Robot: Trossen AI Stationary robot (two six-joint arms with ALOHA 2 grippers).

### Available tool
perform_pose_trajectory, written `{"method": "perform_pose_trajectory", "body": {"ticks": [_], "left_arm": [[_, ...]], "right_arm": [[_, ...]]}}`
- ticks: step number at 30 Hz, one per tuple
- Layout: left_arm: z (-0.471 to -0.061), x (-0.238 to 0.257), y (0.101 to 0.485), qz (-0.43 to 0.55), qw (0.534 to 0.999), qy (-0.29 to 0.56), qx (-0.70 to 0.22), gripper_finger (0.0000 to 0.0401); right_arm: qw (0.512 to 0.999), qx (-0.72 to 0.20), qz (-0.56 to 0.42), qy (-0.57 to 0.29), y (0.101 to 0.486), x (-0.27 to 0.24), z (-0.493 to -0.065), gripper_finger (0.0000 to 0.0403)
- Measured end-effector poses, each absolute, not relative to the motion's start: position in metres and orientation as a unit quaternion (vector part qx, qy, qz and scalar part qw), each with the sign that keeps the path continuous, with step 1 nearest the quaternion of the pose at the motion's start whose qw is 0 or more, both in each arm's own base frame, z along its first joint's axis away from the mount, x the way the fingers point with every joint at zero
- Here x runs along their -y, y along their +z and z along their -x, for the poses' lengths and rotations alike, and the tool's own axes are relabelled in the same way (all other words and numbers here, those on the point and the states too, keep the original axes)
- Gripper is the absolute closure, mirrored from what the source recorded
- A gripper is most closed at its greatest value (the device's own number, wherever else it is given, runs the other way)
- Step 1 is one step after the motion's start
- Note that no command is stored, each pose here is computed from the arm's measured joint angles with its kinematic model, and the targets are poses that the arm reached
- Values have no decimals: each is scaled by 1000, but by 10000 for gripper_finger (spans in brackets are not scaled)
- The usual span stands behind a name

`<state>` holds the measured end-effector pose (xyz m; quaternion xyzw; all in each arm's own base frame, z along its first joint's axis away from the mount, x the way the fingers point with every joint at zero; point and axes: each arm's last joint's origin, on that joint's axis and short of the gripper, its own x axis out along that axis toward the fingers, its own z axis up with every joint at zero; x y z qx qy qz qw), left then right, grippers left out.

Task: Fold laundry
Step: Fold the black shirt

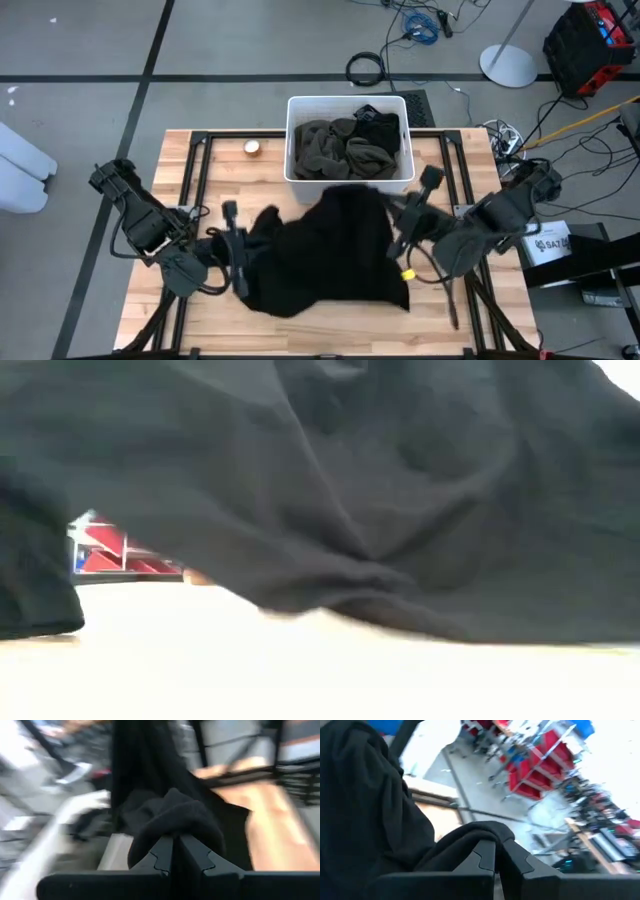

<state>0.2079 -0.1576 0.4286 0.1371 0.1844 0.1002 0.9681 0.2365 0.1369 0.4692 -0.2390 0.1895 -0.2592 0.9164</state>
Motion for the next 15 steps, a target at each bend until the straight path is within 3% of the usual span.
{"method": "perform_pose_trajectory", "body": {"ticks": [6,11,15], "left_arm": [[-199,141,457,-178,949,221,-137,379],[-194,140,459,-135,965,167,-148,379],[-192,143,433,-68,965,99,-235,379]], "right_arm": [[910,-153,235,-304,504,-127,-222,403],[946,-160,176,-218,502,-137,-214,403],[956,-278,29,-86,474,-146,-208,403]]}}
